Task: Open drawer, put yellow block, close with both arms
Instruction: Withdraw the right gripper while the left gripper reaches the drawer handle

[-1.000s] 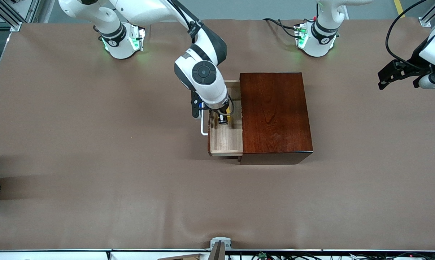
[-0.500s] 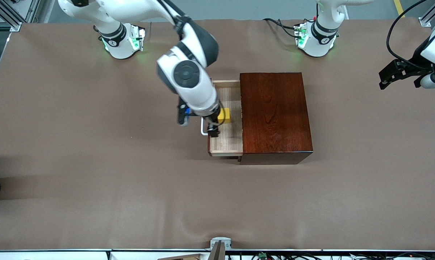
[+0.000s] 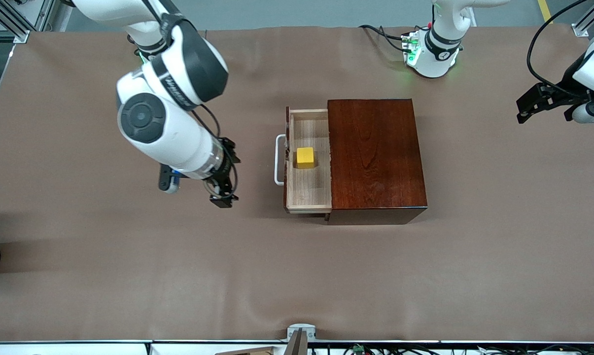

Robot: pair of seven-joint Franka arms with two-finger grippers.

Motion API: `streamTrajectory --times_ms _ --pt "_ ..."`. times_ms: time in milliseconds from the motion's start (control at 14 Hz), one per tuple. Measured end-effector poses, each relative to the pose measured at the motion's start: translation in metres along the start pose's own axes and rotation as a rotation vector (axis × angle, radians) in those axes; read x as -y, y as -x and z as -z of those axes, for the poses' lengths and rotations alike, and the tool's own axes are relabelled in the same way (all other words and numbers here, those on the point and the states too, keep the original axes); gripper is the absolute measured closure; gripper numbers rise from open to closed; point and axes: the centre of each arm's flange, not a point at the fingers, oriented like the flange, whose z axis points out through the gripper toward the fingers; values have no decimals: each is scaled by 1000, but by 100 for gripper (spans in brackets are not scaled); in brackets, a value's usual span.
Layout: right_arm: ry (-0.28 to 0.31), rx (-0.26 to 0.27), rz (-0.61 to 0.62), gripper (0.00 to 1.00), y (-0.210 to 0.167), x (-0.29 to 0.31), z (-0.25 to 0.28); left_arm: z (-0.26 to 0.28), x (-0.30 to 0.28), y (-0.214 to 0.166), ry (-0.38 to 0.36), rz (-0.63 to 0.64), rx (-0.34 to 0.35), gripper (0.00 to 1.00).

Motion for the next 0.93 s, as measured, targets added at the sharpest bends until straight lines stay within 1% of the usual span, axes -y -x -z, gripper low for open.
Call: streamTrajectory --times_ms 429,643,929 --pt "93 -51 70 0 -19 -19 21 4 0 -2 1 0 -8 0" --pt "98 -52 111 0 -23 -18 23 3 -1 -4 1 -2 -7 0" --pt "93 -46 128 0 -38 -12 29 -4 -7 -8 0 -12 8 0"
